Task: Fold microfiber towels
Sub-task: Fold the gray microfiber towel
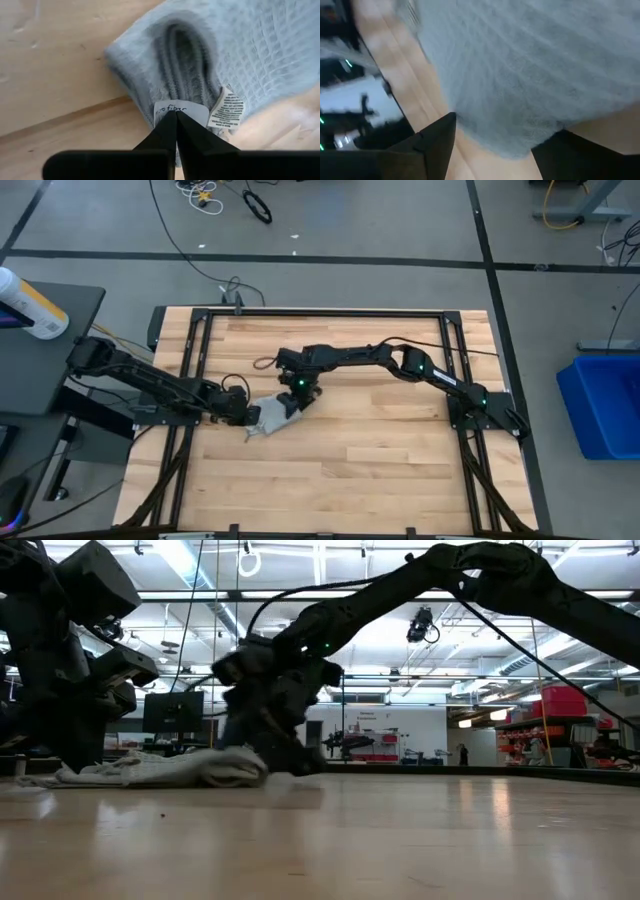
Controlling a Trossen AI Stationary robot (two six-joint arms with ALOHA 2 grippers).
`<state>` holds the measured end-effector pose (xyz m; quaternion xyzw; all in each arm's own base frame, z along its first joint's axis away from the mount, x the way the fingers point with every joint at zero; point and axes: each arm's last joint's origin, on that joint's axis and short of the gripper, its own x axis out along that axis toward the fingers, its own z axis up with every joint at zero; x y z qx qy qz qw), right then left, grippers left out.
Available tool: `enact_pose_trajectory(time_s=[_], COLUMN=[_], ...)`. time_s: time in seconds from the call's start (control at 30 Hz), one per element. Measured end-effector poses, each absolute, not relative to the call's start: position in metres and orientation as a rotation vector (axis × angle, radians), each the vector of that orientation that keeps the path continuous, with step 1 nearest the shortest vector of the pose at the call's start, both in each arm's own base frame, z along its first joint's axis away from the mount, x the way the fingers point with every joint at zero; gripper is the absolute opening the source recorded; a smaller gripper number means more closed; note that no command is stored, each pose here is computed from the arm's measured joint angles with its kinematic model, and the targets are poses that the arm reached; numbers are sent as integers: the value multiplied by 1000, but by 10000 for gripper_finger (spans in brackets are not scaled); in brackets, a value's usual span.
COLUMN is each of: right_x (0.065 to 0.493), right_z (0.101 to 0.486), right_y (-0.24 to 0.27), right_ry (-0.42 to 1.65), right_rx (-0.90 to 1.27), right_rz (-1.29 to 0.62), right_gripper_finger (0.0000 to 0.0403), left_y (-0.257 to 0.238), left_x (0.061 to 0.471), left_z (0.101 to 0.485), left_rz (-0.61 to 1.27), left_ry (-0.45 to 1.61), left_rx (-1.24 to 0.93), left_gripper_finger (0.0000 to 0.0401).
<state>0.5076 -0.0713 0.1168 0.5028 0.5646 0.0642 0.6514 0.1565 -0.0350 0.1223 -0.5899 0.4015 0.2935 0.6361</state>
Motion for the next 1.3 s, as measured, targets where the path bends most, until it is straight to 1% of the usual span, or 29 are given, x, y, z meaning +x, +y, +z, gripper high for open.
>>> enact_pose_trajectory(time_s=[0.17,0.27,0.37,0.5,0.53,0.57,0.7,0.8,0.97,1.07,1.2,1.3], right_x=[518,519,517,507,504,500,482,475,470,468,469,470], right_z=[116,116,120,145,152,160,190,204,202,193,194,194], right_y=[-76,-73,-69,-68,-69,-72,-85,-90,-89,-86,-78,-70], right_ry=[1175,1164,1186,1211,1214,1218,1226,1220,1265,1319,1325,1330], right_rx=[1182,1167,1166,1123,1100,1076,983,932,861,804,769,754], right_rz=[119,114,111,79,58,30,-49,-88,-168,-226,-197,-181], right_gripper_finger=[252,225,163,40,24,21,30,15,16,15,15,15], left_y=[-35,-35,-35,-35,-35,-35,-36,-36,-36,-37,-30,-22], left_x=[156,156,156,156,157,157,158,157,160,170,180,184], left_z=[122,122,122,122,122,122,123,122,124,131,140,144], left_rz=[668,668,664,657,654,649,619,620,587,505,463,468], left_ry=[922,925,928,928,929,928,920,933,905,801,648,580], left_rx=[-1353,-1354,-1348,-1341,-1339,-1335,-1323,-1310,-1318,-1343,-1375,-1399], left_gripper_finger=[5,13,15,5,5,5,4,5,4,4,3,2])
